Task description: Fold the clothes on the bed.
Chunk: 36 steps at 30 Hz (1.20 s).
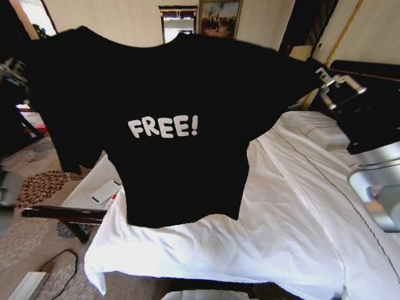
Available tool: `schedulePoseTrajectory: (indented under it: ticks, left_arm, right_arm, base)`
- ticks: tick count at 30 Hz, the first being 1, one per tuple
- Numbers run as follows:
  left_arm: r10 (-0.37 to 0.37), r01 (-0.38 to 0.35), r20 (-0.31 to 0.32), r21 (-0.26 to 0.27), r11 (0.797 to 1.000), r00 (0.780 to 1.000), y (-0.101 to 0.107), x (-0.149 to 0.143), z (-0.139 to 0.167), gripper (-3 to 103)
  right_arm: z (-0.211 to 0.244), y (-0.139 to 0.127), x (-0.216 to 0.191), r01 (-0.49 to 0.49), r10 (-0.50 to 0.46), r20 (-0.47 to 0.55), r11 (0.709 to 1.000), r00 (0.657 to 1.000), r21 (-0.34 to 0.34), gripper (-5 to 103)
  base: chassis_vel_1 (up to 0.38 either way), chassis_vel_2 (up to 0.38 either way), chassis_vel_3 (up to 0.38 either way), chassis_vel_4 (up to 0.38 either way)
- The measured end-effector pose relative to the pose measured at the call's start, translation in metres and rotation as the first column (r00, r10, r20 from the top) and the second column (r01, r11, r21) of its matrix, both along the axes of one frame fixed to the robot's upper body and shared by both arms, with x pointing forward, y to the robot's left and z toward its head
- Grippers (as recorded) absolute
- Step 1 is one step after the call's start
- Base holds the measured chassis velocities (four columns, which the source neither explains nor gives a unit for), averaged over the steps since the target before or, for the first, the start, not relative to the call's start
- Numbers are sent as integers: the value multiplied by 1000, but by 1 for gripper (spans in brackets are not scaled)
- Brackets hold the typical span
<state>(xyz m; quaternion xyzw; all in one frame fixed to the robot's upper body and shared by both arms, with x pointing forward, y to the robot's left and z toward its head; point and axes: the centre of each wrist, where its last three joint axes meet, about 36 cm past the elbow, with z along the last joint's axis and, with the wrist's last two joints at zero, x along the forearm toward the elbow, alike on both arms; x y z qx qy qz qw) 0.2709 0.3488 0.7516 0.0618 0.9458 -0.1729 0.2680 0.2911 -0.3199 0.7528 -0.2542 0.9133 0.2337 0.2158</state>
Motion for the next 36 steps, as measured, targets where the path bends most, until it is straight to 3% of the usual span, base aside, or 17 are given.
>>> schedulePoseTrajectory:
  ticks: [14,18,20,25,31,36]
  left_arm:
    - [-17,17,-30,-2,1000,999,-2,3,1,0]
    - [-16,18,-83,22,1000,996,-8,10,-3,0]
    - [-13,20,-132,56,998,991,-15,17,-10,0]
    - [-36,52,-189,81,995,981,-28,27,-19,0]
    - [-63,83,-173,112,990,983,-35,36,-12,0]
    - [-111,127,-135,115,985,985,-36,36,3,0]
  right_arm:
    - [-6,8,8,-9,8,-15,998,1000,-61,0]
    - [-12,13,12,-40,40,-6,992,999,-119,0]
    - [-17,17,17,-75,79,17,978,997,-195,0]
    - [-25,-8,51,-56,85,76,945,993,-322,0]
    - [-27,-35,78,-45,106,132,915,986,-400,0]
    - [-20,-35,76,-83,162,172,917,972,-390,0]
  base:
    - [0,0,0,0]
    - [0,0,0,0]
    - [0,0,0,0]
    - [0,0,0,0]
    - [0,0,0,0]
    - [0,0,0,0]
